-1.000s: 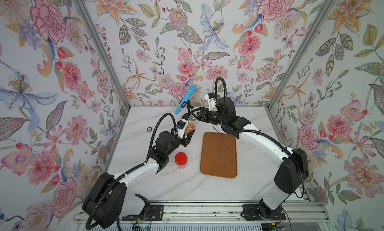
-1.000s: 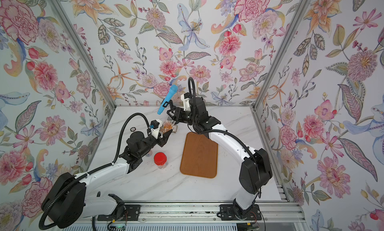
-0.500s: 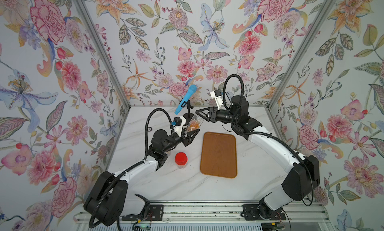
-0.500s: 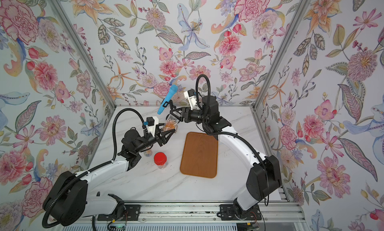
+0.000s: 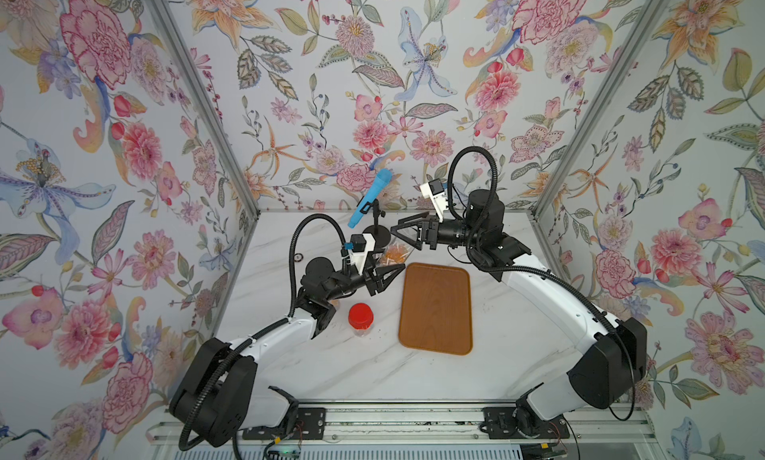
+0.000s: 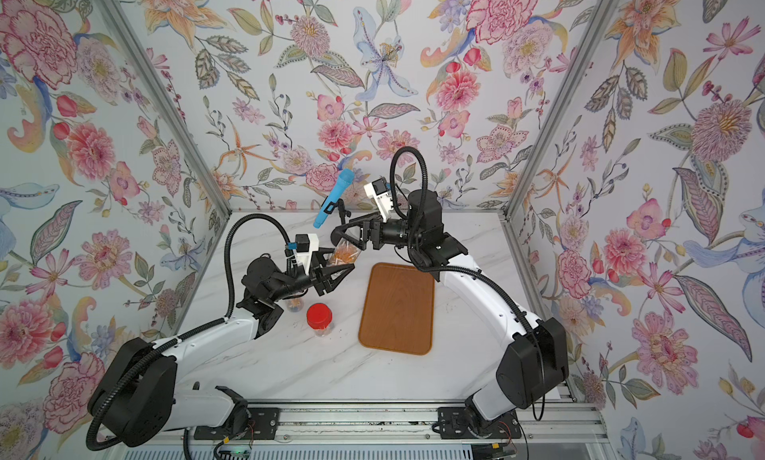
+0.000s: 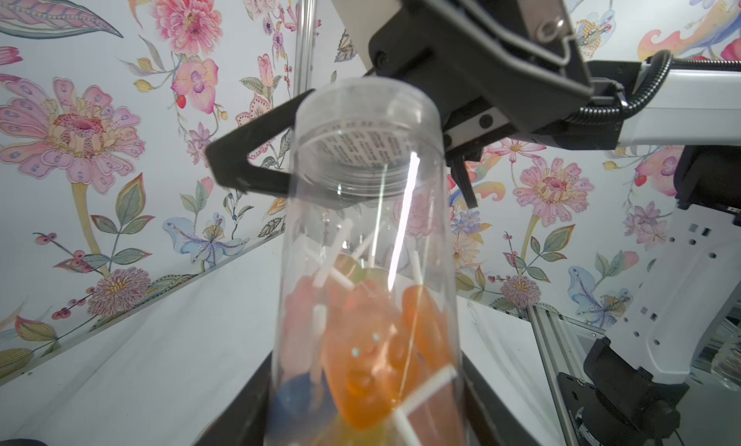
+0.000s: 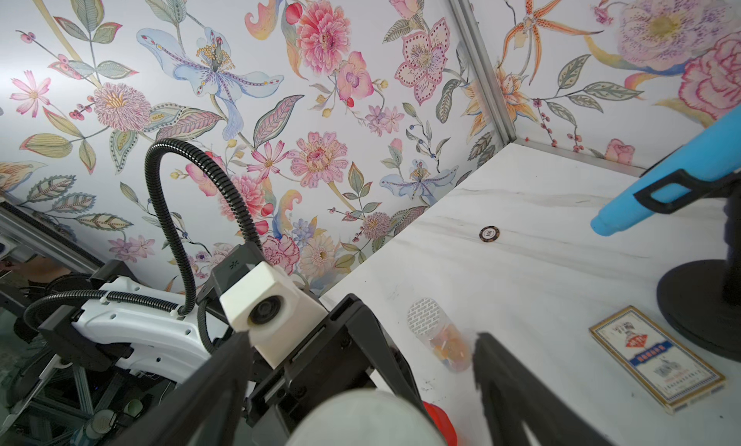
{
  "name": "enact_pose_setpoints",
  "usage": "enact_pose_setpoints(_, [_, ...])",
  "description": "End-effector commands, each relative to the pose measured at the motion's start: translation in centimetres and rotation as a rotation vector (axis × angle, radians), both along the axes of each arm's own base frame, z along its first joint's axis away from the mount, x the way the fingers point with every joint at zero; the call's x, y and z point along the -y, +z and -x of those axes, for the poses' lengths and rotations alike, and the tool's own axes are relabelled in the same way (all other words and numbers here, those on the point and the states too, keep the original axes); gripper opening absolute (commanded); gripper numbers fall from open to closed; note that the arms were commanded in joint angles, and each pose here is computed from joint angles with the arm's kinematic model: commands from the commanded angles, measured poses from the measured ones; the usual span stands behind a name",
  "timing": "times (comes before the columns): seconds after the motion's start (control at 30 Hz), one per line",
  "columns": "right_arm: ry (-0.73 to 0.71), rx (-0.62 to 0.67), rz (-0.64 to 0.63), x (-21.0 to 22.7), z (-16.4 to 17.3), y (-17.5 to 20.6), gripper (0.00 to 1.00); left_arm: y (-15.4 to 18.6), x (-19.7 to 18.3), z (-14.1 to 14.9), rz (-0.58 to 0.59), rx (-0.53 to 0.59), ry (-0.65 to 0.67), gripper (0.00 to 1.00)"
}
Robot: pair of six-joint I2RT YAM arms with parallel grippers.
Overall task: Pour the candies out of the jar
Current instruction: Unscrew the lid from the jar.
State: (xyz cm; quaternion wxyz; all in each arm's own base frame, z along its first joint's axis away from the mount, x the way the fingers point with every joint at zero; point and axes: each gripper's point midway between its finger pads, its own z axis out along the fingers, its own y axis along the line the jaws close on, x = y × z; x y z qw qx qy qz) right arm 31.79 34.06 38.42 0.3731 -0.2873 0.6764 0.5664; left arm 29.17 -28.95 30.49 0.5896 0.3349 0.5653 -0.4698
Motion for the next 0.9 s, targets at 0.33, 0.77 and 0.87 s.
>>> enact_pose_setpoints(0.33, [-0.353,-0.071,0.074,3.7,-3.5,0.7,0.99,-0.9,-2.5,-3.1,-0.107,0.082,0.288,0.00])
enact_pose_setpoints(0.77, [-0.419,-0.157,0.039,0.0,-4.9,-1.7,0.85,-0.7,-4.8,-3.9,-0.146,0.166,0.529,0.00])
enact_pose_setpoints(0.87, [-0.442,-0.152,0.053,-0.3,-5.3,-2.1,0.84,-0.9,-4.8,-3.9,-0.156,0.167,0.533,0.00])
